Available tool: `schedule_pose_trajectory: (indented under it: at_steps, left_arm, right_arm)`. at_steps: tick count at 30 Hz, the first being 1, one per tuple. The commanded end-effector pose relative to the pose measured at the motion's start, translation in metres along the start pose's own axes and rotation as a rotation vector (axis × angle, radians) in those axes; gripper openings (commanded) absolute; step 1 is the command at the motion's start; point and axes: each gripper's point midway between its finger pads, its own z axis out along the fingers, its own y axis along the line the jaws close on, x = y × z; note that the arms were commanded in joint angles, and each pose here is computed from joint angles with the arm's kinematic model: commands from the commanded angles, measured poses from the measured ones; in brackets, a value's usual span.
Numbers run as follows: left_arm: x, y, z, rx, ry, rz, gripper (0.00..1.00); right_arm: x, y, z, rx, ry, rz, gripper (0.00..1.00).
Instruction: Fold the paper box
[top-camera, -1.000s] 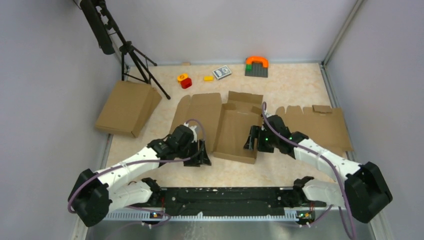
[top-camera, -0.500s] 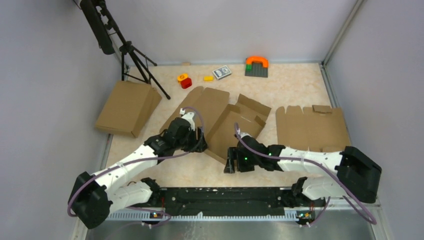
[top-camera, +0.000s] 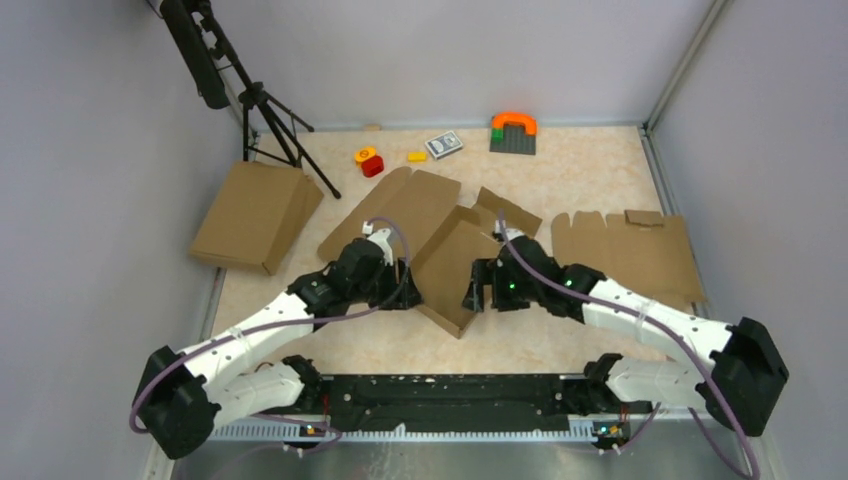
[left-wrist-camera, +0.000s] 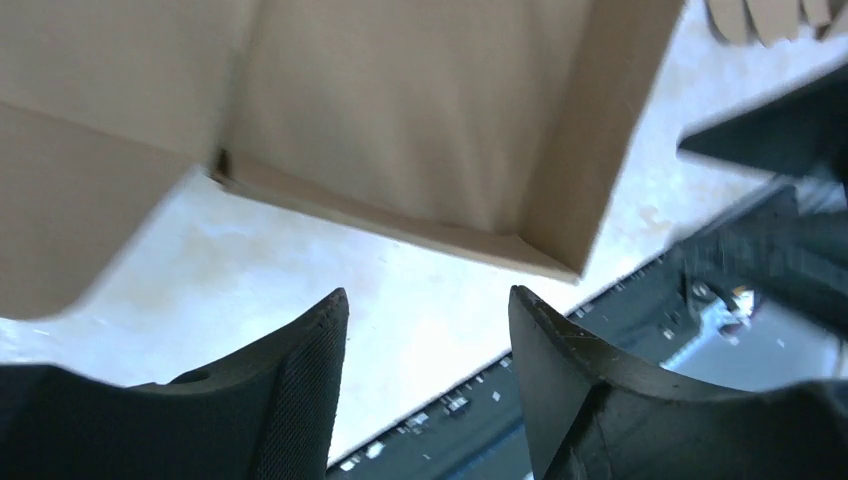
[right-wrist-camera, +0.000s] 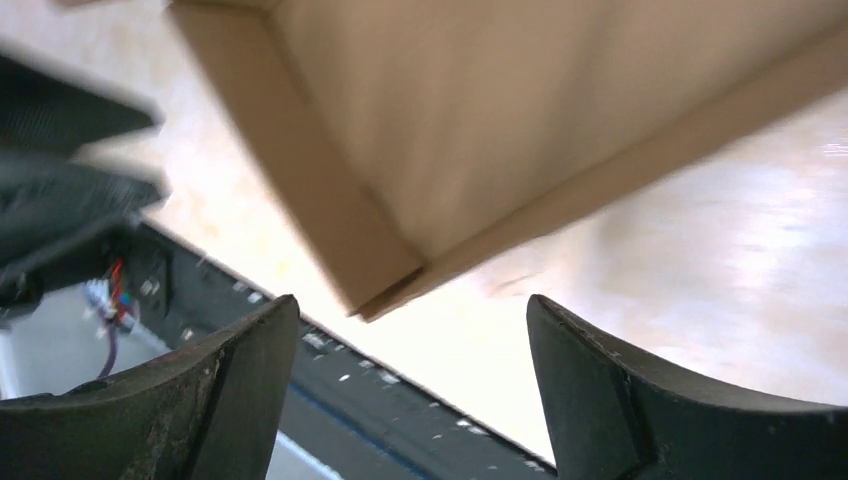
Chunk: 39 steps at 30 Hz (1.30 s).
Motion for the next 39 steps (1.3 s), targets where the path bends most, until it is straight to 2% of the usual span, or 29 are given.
schedule_pose_trajectory:
  at_steps: [1, 6, 11, 13, 16, 18, 21, 28, 33, 39]
  left_arm:
    - [0.018, -0.025, -0.005, 0.066, 0.017, -0.088, 0.6]
    - [0.03, -0.037, 0.014, 0.112, 0.027, -0.123, 0.61]
    - [0.025, -0.042, 0.026, 0.151, -0.015, -0.158, 0.63]
    - [0.025, -0.043, 0.027, 0.165, -0.025, -0.16, 0.59]
    - [0.025, -0.032, 0.029, 0.117, -0.04, -0.166, 0.47]
    - [0.024, -0.022, 0.03, 0.083, -0.051, -0.172, 0.43]
    - [0.017, -0.012, 0.028, 0.086, -0.069, -0.185, 0.37]
    - [0.002, 0.011, 0.03, 0.054, -0.077, -0.174, 0.36]
    - [-0.032, 0.014, 0.032, 0.078, -0.141, -0.152, 0.36]
    - [-0.058, 0.023, 0.042, 0.01, -0.104, -0.096, 0.38]
  right_arm:
    - [-0.038, -0.051, -0.026, 0.148, -0.069, -0.022, 0.83]
    - [-0.097, -0.118, -0.035, 0.378, -0.14, 0.035, 0.81]
    - [-0.14, -0.142, -0.018, 0.463, -0.187, -0.009, 0.77]
    - [-0.148, -0.146, -0.002, 0.452, -0.174, -0.017, 0.72]
    - [-0.154, -0.153, 0.021, 0.451, -0.134, -0.014, 0.65]
    - [-0.157, -0.157, 0.03, 0.458, -0.132, -0.019, 0.63]
    - [-0.157, -0.16, 0.037, 0.46, -0.126, -0.038, 0.62]
    - [-0.139, -0.157, 0.039, 0.479, -0.072, -0.1, 0.55]
    - [-0.115, -0.137, 0.036, 0.451, -0.034, -0.151, 0.48]
    - [-0.074, -0.113, 0.014, 0.365, -0.03, -0.124, 0.47]
